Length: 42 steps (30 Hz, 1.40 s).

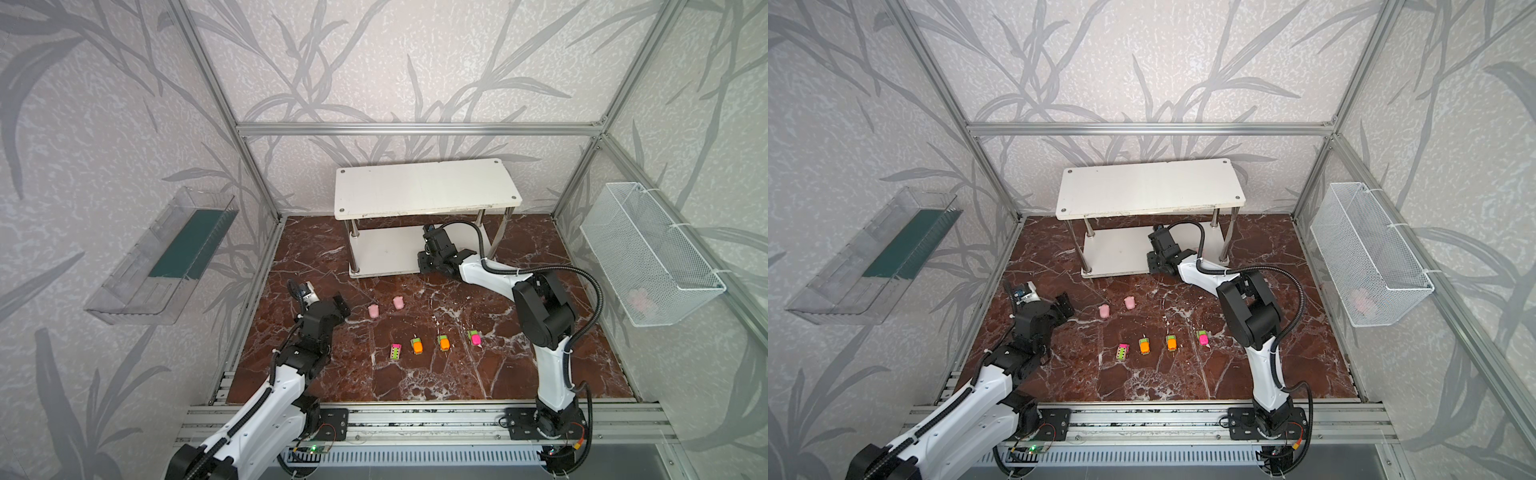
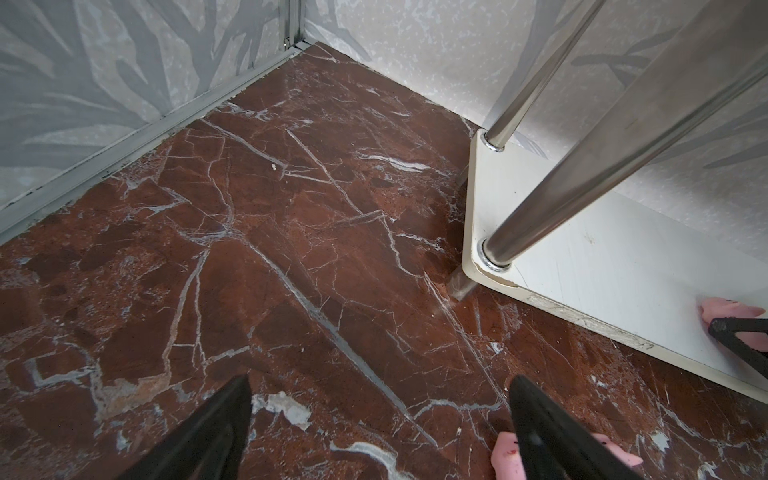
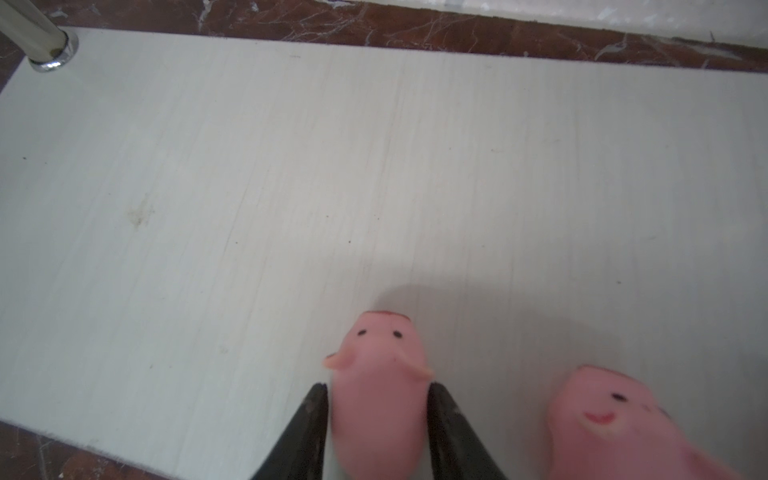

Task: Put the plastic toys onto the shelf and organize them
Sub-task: 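Open the right gripper to set the third pig on the lower shelf, then lower the left gripper onto a floor pink pig while the right gripper withdraws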

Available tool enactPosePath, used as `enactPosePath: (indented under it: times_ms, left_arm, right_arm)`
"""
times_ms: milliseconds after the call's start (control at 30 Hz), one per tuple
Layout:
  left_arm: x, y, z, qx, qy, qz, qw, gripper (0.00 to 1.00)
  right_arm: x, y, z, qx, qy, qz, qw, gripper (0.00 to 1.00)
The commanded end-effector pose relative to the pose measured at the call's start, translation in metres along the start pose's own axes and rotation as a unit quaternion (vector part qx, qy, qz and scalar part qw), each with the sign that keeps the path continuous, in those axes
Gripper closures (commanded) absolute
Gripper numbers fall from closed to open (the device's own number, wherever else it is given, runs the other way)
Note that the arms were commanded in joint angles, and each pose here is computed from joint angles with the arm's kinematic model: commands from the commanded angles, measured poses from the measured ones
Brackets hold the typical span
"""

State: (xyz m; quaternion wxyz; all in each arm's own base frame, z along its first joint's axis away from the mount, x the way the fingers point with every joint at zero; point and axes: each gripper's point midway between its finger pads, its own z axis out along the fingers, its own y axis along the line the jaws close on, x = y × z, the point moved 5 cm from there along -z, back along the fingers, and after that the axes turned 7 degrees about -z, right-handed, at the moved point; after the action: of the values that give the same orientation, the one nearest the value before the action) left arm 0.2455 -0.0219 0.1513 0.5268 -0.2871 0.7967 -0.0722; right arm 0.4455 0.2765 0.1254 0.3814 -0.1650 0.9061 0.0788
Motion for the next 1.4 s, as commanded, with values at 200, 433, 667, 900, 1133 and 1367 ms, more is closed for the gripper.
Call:
enactPosePath:
  times_ms: [200, 433, 667, 900, 1133, 1367]
  left_arm:
    - [0.001, 0.006, 0.0, -0.011, -0.008, -0.009, 1.0, 0.06]
    - [0.001, 0.007, 0.0, -0.01, -0.007, -0.01, 1.0, 0.05]
    - [0.001, 0.005, -0.001, -0.005, -0.006, -0.013, 1.0, 0.06]
    - [0.003, -0.001, 0.0, 0.003, 0.017, -0.006, 1.0, 0.06]
    - [0.021, -0.012, 0.004, 0.024, 0.076, -0.015, 0.997, 0.06]
    - [0.042, -0.042, 0.003, 0.046, 0.102, 0.017, 0.994, 0.06]
  right_arm:
    - [-0.018, -0.003, -0.017, -0.006, -0.024, 0.005, 1.0, 0.51]
    - [-0.033, -0.006, -0.043, -0.018, -0.062, 0.018, 0.998, 0.48]
    - [-0.042, -0.007, -0.072, -0.04, -0.098, 0.029, 0.994, 0.48]
    - [-0.028, -0.008, -0.096, -0.058, -0.106, 0.036, 0.992, 0.48]
    - [0.0, -0.01, -0.131, -0.062, -0.131, 0.032, 0.989, 0.48]
    - [0.04, -0.02, -0.16, -0.047, -0.14, 0.037, 0.988, 0.48]
